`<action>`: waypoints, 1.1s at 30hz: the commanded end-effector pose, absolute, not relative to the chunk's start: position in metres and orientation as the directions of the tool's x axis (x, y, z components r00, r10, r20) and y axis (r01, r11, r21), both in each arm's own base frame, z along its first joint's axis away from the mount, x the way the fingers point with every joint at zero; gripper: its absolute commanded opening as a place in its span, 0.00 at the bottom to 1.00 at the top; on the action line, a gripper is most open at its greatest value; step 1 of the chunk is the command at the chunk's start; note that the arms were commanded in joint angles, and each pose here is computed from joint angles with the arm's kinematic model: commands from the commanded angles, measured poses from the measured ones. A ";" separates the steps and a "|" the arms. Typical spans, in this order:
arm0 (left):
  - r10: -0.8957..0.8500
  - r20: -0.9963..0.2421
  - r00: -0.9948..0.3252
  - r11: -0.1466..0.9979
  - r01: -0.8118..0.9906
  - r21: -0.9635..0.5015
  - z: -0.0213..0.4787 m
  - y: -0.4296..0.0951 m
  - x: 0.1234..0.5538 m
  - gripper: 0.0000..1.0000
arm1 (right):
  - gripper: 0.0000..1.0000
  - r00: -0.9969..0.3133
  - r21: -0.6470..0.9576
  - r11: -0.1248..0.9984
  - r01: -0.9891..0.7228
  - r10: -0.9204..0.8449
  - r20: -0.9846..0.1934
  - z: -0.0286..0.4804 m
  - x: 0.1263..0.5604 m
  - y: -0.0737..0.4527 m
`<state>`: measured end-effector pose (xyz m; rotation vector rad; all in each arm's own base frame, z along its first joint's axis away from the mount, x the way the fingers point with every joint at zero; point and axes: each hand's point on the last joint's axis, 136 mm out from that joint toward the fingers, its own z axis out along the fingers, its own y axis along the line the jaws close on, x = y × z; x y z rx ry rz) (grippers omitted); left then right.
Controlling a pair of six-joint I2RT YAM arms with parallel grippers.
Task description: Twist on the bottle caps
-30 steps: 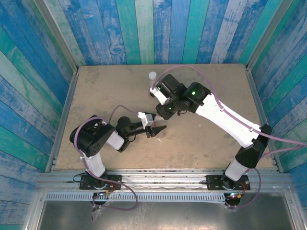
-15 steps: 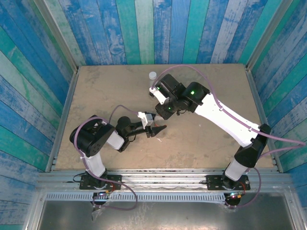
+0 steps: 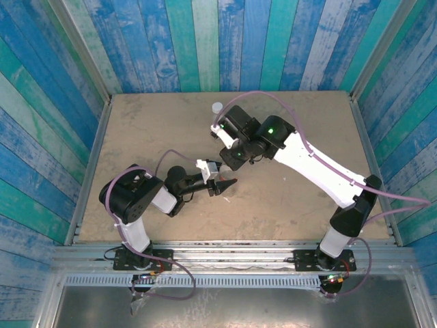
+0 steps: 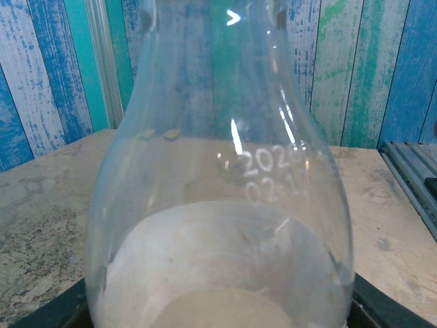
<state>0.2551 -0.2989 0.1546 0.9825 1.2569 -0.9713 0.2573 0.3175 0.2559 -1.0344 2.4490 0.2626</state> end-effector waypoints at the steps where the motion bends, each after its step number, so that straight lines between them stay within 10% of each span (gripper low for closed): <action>1: 0.003 -1.000 0.002 0.287 0.958 0.003 0.138 -0.300 0.254 0.62 | 0.36 -0.636 -0.018 0.698 -0.716 -0.662 -0.397 0.239 0.248 0.310; 9: 0.007 -1.000 -0.002 0.286 0.958 0.000 0.137 -0.300 0.254 0.63 | 0.43 -0.634 -0.016 0.701 -0.713 -0.654 -0.412 0.244 0.249 0.311; 19: 0.003 -1.000 0.000 0.285 0.959 0.001 0.137 -0.301 0.255 0.62 | 0.78 -0.600 0.020 0.684 -0.730 -0.625 -0.499 0.267 0.246 0.317; 33: 0.003 -1.000 0.000 0.282 0.959 0.001 0.137 -0.301 0.254 0.62 | 0.61 -0.631 0.107 0.746 -0.658 -0.467 -0.620 0.289 0.264 0.301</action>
